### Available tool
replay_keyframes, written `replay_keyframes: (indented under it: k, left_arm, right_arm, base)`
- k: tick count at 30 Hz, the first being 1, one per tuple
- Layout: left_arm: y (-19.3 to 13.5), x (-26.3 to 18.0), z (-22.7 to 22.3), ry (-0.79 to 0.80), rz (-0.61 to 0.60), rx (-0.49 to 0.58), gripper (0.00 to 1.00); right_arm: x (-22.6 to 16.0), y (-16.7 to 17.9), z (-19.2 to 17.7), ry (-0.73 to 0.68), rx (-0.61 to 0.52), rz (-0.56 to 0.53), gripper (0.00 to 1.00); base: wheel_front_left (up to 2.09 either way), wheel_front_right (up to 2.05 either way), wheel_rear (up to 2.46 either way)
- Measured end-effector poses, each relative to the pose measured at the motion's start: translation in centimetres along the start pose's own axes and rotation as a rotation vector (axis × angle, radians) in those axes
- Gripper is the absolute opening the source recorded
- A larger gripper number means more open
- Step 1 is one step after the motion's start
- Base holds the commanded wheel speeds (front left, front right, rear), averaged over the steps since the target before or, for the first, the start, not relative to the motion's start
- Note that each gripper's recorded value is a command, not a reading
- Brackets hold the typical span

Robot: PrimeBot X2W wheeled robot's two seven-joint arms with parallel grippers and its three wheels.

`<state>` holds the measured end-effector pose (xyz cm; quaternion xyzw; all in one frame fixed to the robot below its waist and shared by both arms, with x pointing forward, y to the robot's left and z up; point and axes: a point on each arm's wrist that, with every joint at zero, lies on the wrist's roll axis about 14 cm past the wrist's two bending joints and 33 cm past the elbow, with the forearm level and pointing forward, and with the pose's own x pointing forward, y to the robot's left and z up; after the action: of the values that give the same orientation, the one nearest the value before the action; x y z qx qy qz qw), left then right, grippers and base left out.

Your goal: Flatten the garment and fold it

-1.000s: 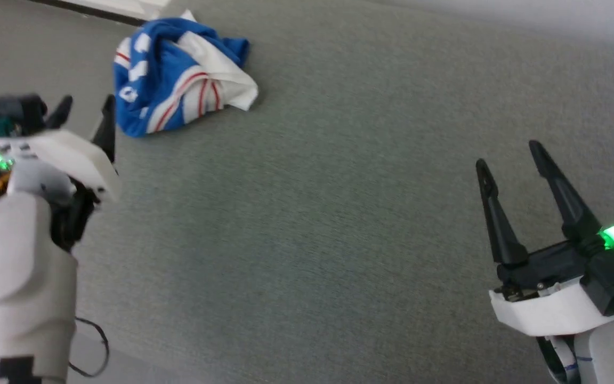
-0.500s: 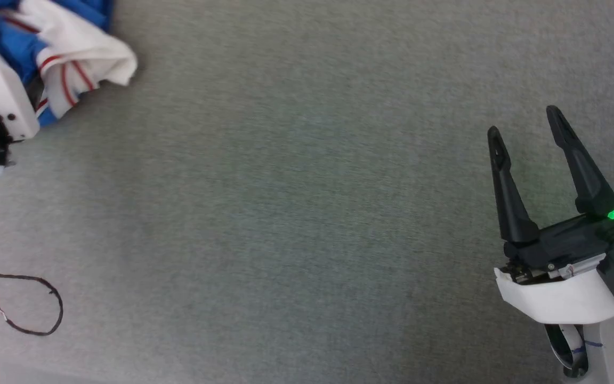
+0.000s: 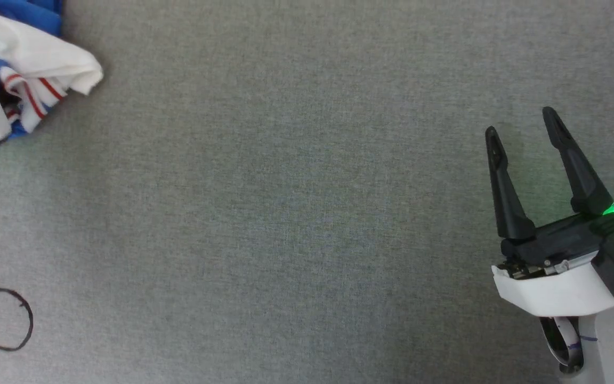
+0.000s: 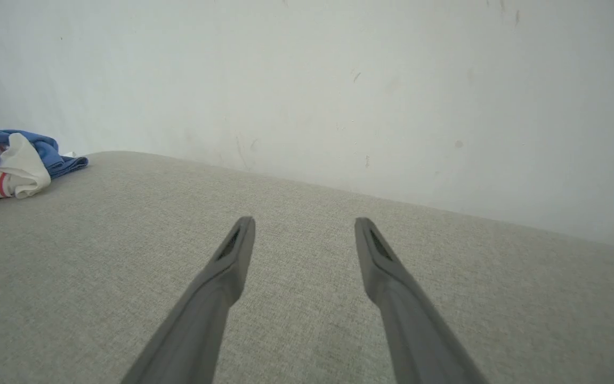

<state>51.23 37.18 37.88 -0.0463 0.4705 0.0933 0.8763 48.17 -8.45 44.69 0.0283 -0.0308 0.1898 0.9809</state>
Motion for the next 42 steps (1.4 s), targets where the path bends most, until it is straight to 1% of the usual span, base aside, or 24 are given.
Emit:
replay_keyframes:
  k: [3, 5, 10, 12, 16, 18, 20, 24, 28, 32, 37, 38, 39, 42]
  left_arm:
    - [-0.6, -1.2, 1.1, -0.096, -0.018, 0.03, 0.0]
    - [-0.7, -2.8, 3.0, -0.204, -0.03, 0.03, 0.0]
    - [0.2, -9.2, 8.9, -0.547, -0.03, 0.026, 0.0]
    - [0.0, -12.2, 10.9, -0.679, -0.046, 0.026, 0.0]
    - [-2.0, -18.5, 14.0, -0.919, -0.118, 0.039, 0.0]
    - [-3.6, -21.6, 15.0, -1.016, -0.167, 0.056, 0.0]
    - [-5.6, -24.2, 15.3, -1.081, -0.226, 0.077, 0.0]
    - [-10.7, -27.2, 13.5, -1.12, -0.381, 0.107, 0.0]
    - [-16.8, -28.4, 10.4, -1.093, -0.54, 0.122, 0.0]
    - [-23.5, -27.7, 6.1, -1.007, -0.685, 0.164, 0.0]
    - [-31.7, -24.8, -1.6, -0.822, -0.839, 0.265, 0.0]
    - [-33.2, -24.2, -3.4, -0.779, -0.867, 0.287, 0.29]
    - [-34.6, -23.4, -5.2, -0.733, -0.89, 0.313, 1.0]
    - [-38.3, -21.5, -10.6, -0.607, -0.947, 0.43, 1.0]
  right_arm:
    - [-0.2, -0.1, 1.1, -0.017, -0.003, -0.012, 1.0]
    - [-0.4, -0.2, 2.0, -0.033, -0.004, -0.022, 1.0]
    - [-1.7, -0.3, 4.8, -0.077, -0.002, -0.054, 1.0]
    - [-2.4, -0.1, 5.7, -0.088, -0.007, -0.061, 1.0]
    - [-3.9, 0.2, 7.8, -0.121, -0.015, -0.076, 1.0]
    - [-4.7, 0.3, 8.9, -0.139, -0.021, -0.083, 1.0]
    - [-5.4, 0.4, 10.0, -0.161, -0.03, -0.089, 1.0]
    - [-7.0, 0.7, 12.3, -0.212, -0.046, -0.099, 1.0]
    - [-8.4, 0.8, 14.1, -0.253, -0.057, -0.112, 1.0]
    - [-9.7, 0.4, 15.0, -0.275, -0.07, -0.135, 1.0]
    - [-11.3, -0.8, 15.5, -0.283, -0.079, -0.186, 1.0]
    - [-11.6, -1.2, 15.5, -0.281, -0.081, -0.201, 1.0]
    - [-11.9, -1.5, 15.4, -0.279, -0.081, -0.214, 1.0]
    - [-13.0, -2.8, 15.0, -0.263, -0.076, -0.263, 1.0]
  base:
    - [0.0, 0.0, 0.0]
    - [0.0, 0.0, 0.0]
    - [0.0, 0.0, 0.0]
    - [0.0, 0.0, 0.0]
    - [0.0, 0.0, 0.0]
    - [0.0, 0.0, 0.0]
    - [0.0, 0.0, 0.0]
    - [0.0, 0.0, 0.0]
    - [0.0, 0.0, 0.0]
    - [0.0, 0.0, 0.0]
    - [0.0, 0.0, 0.0]
    - [0.0, 0.0, 0.0]
    - [0.0, 0.0, 0.0]
    - [0.0, 0.0, 0.0]
